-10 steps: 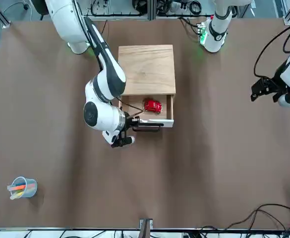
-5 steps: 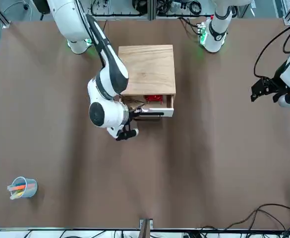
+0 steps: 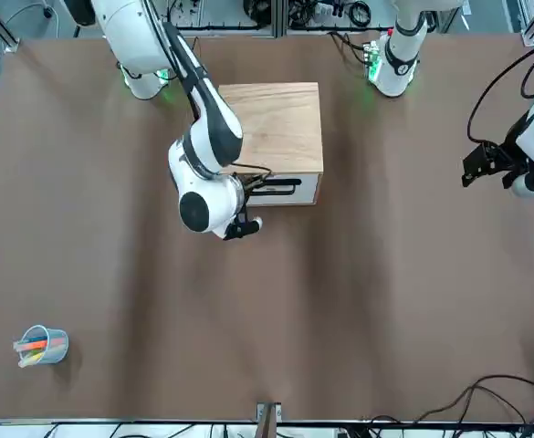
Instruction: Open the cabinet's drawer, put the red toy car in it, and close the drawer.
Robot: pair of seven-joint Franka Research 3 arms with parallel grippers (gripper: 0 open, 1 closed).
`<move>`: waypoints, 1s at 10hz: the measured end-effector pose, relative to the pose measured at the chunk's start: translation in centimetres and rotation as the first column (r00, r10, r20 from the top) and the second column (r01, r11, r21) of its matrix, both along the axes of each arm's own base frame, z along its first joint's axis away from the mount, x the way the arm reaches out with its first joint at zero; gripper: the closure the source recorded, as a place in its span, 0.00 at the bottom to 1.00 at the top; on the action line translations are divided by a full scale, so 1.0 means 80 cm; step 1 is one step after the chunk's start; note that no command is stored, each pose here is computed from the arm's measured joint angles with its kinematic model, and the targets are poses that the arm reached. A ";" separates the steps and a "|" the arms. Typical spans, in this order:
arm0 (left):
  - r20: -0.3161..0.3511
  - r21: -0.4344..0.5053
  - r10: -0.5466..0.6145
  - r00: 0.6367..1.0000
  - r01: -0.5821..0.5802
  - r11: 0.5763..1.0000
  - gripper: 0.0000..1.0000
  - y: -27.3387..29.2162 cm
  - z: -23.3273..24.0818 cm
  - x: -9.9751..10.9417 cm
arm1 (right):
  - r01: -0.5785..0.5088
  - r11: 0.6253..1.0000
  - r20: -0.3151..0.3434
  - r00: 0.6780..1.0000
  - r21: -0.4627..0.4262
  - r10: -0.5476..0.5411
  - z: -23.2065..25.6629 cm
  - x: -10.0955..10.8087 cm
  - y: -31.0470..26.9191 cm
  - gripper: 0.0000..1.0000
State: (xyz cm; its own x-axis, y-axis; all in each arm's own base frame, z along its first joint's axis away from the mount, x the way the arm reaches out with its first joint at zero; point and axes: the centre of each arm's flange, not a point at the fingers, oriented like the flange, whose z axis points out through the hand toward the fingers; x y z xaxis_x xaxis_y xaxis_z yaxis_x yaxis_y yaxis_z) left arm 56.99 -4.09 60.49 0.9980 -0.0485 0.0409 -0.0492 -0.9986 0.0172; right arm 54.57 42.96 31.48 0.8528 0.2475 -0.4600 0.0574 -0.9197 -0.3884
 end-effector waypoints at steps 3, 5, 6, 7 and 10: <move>-0.001 0.000 0.000 1.000 0.000 1.000 0.00 0.000 0.000 0.000 | 0.008 1.000 -0.007 1.000 -0.005 -0.009 0.005 0.009 -0.013 0.97; -0.002 0.000 0.000 1.000 0.000 1.000 0.00 0.000 -0.002 0.001 | 0.092 0.996 0.040 0.995 0.021 -0.092 0.044 0.066 -0.073 0.95; -0.003 0.000 0.000 1.000 0.000 1.000 0.01 0.000 -0.002 0.001 | 0.150 0.988 0.068 0.986 0.041 -0.153 0.069 0.101 -0.121 0.85; -0.003 0.000 0.000 1.000 0.000 1.000 0.01 0.000 -0.002 0.001 | 0.203 0.978 0.082 0.975 0.053 -0.206 0.086 0.128 -0.169 0.68; -0.003 0.000 0.001 1.000 -0.001 1.000 0.01 0.001 -0.002 0.001 | 0.304 0.951 0.085 0.948 0.056 -0.308 0.093 0.162 -0.258 0.41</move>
State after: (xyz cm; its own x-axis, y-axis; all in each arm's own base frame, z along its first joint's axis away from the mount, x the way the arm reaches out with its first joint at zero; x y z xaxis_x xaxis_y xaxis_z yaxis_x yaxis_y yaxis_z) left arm 57.09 -4.05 60.31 0.9981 -0.0477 0.0379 -0.0484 -0.9987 0.0171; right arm 67.57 22.35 38.89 0.9285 -0.0148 -0.3710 -0.1870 -0.8818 -0.4329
